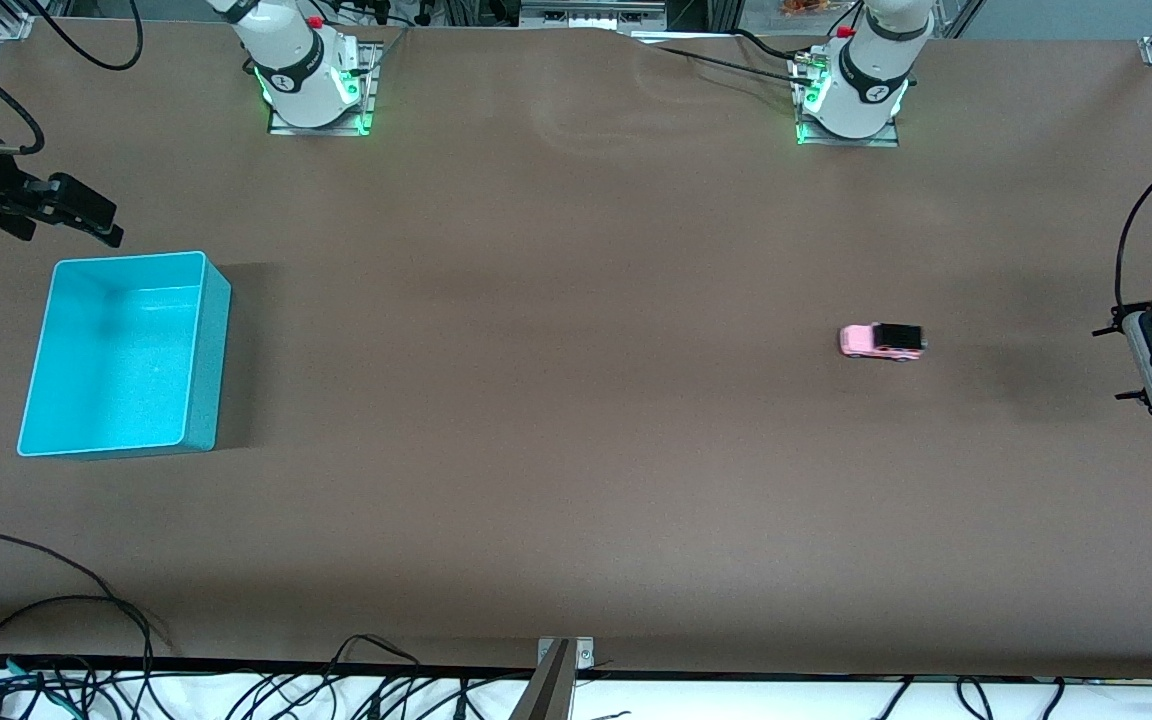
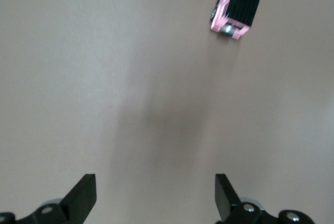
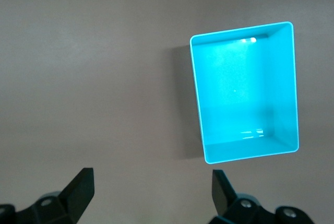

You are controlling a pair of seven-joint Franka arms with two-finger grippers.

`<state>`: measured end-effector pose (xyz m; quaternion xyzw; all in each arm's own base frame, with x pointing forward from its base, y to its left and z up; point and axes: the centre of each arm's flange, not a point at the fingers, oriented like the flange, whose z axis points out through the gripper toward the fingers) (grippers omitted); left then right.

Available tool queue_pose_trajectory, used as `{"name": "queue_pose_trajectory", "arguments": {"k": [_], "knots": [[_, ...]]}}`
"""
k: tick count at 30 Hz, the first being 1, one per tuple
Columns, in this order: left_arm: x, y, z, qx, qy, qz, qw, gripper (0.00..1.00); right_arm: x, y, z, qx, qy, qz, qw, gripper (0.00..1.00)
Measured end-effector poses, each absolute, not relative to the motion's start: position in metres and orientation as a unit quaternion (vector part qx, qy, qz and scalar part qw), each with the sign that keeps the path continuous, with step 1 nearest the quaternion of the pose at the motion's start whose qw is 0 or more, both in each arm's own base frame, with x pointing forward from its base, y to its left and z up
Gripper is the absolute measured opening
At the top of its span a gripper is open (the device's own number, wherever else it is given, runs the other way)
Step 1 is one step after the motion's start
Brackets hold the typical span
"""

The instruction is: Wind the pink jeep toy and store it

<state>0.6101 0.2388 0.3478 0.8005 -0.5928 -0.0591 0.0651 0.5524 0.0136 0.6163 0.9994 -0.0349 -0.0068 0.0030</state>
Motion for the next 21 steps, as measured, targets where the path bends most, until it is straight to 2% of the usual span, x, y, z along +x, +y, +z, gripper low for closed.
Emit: {"name": "queue_pose_trajectory", "arguments": {"k": [7, 21], "knots": [[0.616, 0.212, 0.373, 0.830, -0.546, -0.078, 0.084, 1.00, 0.552, 0.014, 0.616, 0.999, -0.035, -0.007, 0.003, 1.00], [0.609, 0.158, 0.437, 0.879, -0.457, -0.111, 0.079, 1.00, 0.552, 0.017, 0.616, 0.999, -0.032, -0.007, 0.003, 1.00]]}}
